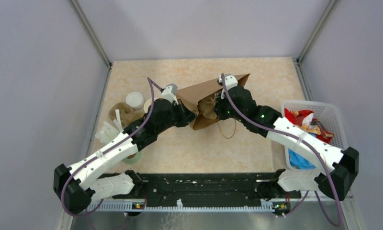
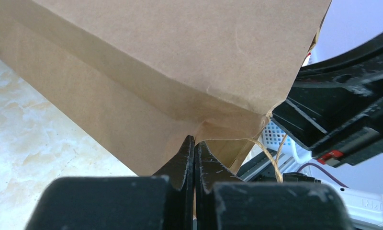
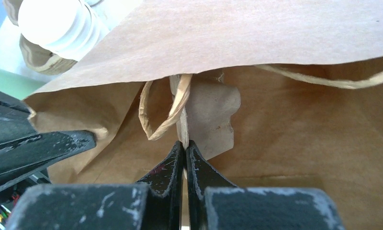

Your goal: Pack the takeout coffee

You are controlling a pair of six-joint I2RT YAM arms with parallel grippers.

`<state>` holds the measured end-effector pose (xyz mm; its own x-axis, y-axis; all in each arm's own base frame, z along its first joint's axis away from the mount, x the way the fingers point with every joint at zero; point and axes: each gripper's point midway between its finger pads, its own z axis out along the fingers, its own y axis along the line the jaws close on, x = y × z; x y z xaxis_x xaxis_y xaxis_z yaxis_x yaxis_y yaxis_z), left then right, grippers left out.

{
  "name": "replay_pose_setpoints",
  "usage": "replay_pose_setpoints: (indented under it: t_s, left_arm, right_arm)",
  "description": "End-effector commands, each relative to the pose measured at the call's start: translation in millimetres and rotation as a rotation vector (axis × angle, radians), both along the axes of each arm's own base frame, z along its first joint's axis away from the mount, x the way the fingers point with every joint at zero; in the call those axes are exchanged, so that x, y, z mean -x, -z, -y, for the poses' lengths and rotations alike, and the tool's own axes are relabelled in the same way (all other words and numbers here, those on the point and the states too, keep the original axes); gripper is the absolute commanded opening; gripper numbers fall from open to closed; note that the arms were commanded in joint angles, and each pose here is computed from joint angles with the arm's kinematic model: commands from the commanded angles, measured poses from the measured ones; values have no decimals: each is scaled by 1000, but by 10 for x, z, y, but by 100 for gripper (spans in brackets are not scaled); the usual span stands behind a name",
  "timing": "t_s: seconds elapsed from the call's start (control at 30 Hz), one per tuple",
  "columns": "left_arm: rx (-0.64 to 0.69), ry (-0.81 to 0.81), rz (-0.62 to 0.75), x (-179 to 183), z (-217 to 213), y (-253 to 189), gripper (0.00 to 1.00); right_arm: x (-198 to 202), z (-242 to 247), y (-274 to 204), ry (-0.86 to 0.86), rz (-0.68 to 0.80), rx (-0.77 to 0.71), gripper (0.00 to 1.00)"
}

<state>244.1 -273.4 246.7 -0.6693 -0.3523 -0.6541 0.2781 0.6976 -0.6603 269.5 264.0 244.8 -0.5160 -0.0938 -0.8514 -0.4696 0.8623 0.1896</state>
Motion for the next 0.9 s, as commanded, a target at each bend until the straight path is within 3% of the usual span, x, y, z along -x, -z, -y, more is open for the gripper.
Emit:
replay_pose_setpoints:
  t_s: [0.0,0.53,0.87]
  left_arm:
    - [62,14,49,-38,89,-258,0]
    - [46,-20,43,-45,11,-267,0]
    - [32,-33,43,-50,-25,-279,0]
  right_arm:
    - [-133,-156,-33,-38,38,-27,0]
    - [-396,-252,154,-184,-12,-49,2]
    - [-646,-83,326,-82,-11,39,6]
